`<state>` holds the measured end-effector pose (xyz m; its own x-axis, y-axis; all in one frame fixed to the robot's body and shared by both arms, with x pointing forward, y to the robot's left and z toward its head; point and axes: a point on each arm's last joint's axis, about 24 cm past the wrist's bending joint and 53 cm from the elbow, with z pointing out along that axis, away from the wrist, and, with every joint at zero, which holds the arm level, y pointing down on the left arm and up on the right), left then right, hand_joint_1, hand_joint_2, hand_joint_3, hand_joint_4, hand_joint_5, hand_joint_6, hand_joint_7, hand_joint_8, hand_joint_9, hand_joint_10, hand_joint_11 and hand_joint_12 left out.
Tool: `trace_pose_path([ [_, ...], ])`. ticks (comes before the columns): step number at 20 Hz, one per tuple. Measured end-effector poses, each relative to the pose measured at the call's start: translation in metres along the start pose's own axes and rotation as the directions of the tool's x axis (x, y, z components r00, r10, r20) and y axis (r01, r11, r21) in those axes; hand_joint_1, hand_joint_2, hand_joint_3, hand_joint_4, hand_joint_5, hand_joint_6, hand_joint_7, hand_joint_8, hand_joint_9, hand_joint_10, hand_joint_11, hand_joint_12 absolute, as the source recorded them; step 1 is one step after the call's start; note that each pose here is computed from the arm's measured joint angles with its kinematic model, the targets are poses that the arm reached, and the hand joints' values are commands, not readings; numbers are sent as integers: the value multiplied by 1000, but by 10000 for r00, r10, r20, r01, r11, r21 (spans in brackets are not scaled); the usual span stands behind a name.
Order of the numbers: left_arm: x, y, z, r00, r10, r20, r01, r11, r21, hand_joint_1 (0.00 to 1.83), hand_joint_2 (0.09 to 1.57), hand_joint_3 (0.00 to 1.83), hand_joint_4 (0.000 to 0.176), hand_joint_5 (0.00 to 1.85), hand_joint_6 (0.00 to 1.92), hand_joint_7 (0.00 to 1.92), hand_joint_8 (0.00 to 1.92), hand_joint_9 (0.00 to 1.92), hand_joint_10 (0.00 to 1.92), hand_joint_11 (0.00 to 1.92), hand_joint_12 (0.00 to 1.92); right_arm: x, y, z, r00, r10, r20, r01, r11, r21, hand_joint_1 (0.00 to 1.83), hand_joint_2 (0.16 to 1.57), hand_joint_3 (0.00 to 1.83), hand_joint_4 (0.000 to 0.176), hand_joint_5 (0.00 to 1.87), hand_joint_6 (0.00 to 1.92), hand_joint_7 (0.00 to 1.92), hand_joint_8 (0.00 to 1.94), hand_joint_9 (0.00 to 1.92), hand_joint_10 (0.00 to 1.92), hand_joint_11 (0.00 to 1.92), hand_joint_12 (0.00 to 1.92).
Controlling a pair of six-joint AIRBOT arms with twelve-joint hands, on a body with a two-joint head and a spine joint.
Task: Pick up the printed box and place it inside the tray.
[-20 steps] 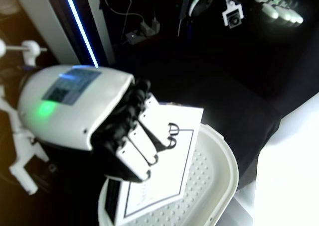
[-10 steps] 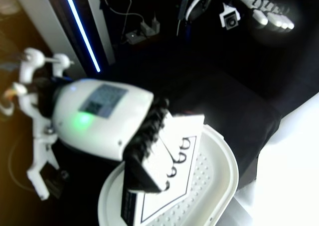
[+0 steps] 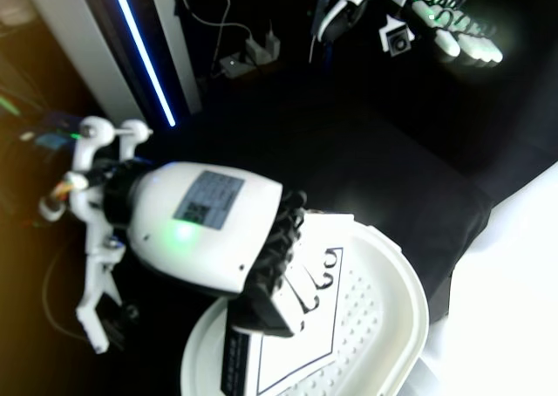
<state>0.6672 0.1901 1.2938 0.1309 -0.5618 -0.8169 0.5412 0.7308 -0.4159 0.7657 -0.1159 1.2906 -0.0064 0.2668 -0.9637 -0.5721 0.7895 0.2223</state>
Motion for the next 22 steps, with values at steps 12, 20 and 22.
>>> trace_pose_path([
  [12,-1,1,-1,9999,-121,71,121,9999,-17,0,820,0,82,0,0,0,0,0,0,0,0,23,13,-7,9974,-139,-710,129,9998,-145,657,652,0,176,0,0,0,0,0,0,0,0],
  [20,0,4,-6,9998,-166,138,166,9999,-31,3,814,0,153,0,0,0,0,0,0,0,0,2,35,-32,9995,-282,-139,270,9964,-798,681,596,0,176,0,0,0,0,0,0,0,0],
  [22,-1,4,-8,9996,-192,187,192,9998,2,9,828,5,155,0,0,0,0,0,0,0,0,-4,57,-39,9982,-574,173,592,9886,-1383,684,592,0,176,0,0,0,0,0,0,0,0],
])
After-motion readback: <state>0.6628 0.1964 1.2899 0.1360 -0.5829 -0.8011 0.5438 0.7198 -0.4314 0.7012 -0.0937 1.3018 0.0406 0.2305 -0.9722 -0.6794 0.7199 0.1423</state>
